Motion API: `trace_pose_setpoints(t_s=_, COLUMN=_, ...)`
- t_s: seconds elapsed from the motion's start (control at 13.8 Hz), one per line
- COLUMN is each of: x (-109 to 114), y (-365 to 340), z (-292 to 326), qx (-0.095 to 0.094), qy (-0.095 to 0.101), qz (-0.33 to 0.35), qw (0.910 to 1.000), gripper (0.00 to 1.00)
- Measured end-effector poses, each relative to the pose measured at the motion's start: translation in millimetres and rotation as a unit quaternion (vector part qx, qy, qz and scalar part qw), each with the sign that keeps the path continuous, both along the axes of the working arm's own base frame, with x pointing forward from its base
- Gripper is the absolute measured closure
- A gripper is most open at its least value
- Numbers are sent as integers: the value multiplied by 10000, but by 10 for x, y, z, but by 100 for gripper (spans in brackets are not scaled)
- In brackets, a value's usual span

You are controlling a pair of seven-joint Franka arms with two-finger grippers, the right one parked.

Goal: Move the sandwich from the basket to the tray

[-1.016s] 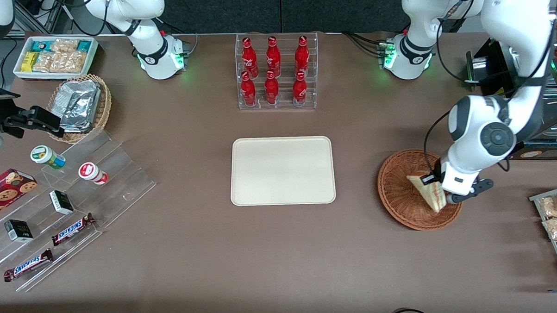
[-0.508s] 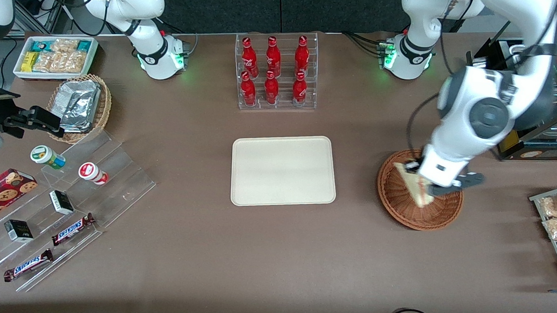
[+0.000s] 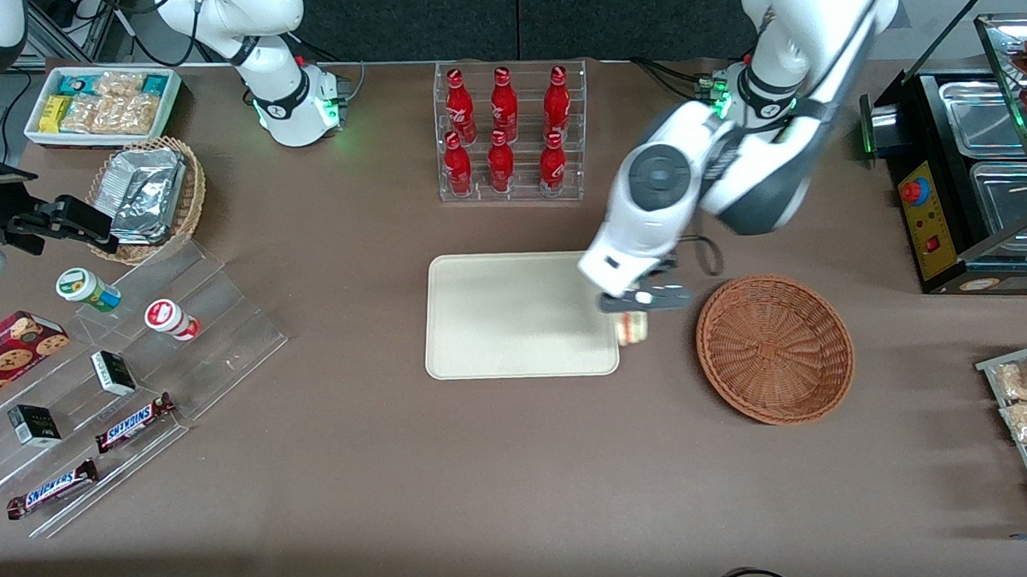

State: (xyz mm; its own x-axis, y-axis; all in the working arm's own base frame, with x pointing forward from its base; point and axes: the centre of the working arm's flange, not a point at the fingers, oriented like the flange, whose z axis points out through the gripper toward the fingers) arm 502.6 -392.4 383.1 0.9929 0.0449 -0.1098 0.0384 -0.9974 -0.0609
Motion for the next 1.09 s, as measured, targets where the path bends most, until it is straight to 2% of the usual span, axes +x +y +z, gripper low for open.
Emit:
trace_pose_setpoints(t_s=0.36, x=-264, y=-782, z=-687, qx=-290, qy=28, qz=-463, qw=9985, gripper=85)
trace_pose_setpoints(t_s=0.65, x=-322, y=-1064, z=-943, qx=-451, qy=0, qz=-609, qw=9971, gripper=85)
trace_pose_setpoints(t_s=0.87, x=-246, y=-1126, z=-1096, qx=-392, qy=-31, qz=-650, qw=9971, gripper=85)
trace_pose_setpoints(t_s=1.02, x=-238, y=-1150, z=-1257, qx=-274, qy=-122, qz=-636, qw=9975, gripper=85)
trace_pose_setpoints(t_s=1.09, x=-245, y=-1192, z=-1322, qx=-291, qy=-185, qz=-605, qw=9976, gripper=85)
